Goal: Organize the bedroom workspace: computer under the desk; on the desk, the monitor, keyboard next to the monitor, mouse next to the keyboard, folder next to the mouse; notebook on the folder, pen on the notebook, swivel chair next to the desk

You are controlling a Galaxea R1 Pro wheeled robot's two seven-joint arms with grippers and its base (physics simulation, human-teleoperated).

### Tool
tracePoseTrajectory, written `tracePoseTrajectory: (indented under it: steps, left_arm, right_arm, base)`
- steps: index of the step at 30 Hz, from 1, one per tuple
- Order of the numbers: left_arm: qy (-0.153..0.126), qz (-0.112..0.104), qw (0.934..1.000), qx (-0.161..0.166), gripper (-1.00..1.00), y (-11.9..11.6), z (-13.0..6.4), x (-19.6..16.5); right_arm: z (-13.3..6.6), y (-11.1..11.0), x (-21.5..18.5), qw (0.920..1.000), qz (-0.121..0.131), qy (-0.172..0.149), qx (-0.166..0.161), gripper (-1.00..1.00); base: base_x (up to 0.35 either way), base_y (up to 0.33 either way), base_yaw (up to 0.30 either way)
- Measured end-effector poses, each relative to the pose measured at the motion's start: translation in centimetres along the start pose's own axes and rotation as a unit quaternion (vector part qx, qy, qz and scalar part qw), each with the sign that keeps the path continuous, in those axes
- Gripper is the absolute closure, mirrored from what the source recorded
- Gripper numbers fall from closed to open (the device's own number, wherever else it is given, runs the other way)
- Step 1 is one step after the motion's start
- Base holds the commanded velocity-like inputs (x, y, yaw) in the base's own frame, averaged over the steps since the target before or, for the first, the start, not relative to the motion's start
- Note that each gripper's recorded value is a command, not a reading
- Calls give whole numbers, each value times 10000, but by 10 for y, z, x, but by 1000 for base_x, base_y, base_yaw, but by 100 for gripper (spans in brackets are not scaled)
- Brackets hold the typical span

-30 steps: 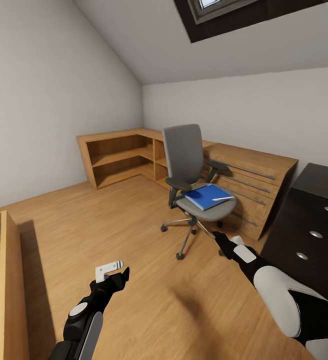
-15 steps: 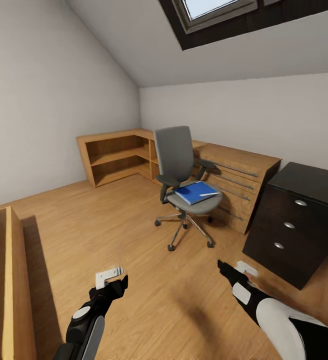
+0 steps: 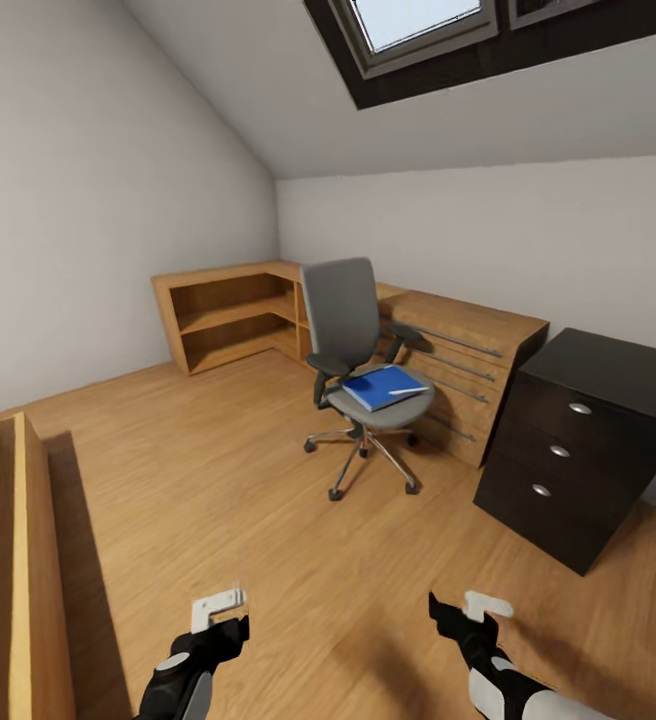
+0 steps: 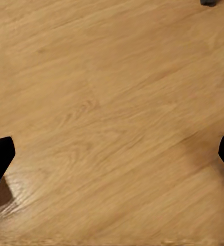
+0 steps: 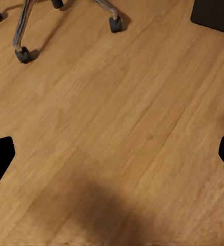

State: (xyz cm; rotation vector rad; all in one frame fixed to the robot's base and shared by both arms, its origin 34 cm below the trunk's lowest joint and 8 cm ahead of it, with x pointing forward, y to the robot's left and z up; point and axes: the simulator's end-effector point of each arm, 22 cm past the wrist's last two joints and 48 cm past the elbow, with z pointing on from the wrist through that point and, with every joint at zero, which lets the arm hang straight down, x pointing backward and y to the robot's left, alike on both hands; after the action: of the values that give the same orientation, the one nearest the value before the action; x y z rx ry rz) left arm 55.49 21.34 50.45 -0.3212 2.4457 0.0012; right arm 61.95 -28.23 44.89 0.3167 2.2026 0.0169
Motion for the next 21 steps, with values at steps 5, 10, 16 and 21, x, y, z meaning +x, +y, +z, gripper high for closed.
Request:
tracePoseTrajectory:
  steps: [5,10,16,21]
  left_arm:
    - [641,173,9976,-183,-100,17,7,52]
    - [939,293,9945,-367,-100,39,7,82]
    - [908,306,9936,-600,-100,64,6,111]
    - [885,303,9930,-721,-100,76,0,132]
  right_arm:
    - [-21,-4,29,9996,-248,130,-52,-100]
    - [-39,-2,41,9986,-492,86,-154,-100]
    - [-61,1,60,9978,-585,204,-221,-100]
    - [-75,1,69,9974,-602,317,-225,-100]
  base:
    - [-3,-3,0]
    - [0,0,0]
    - [0,0,0]
    - [0,0,0]
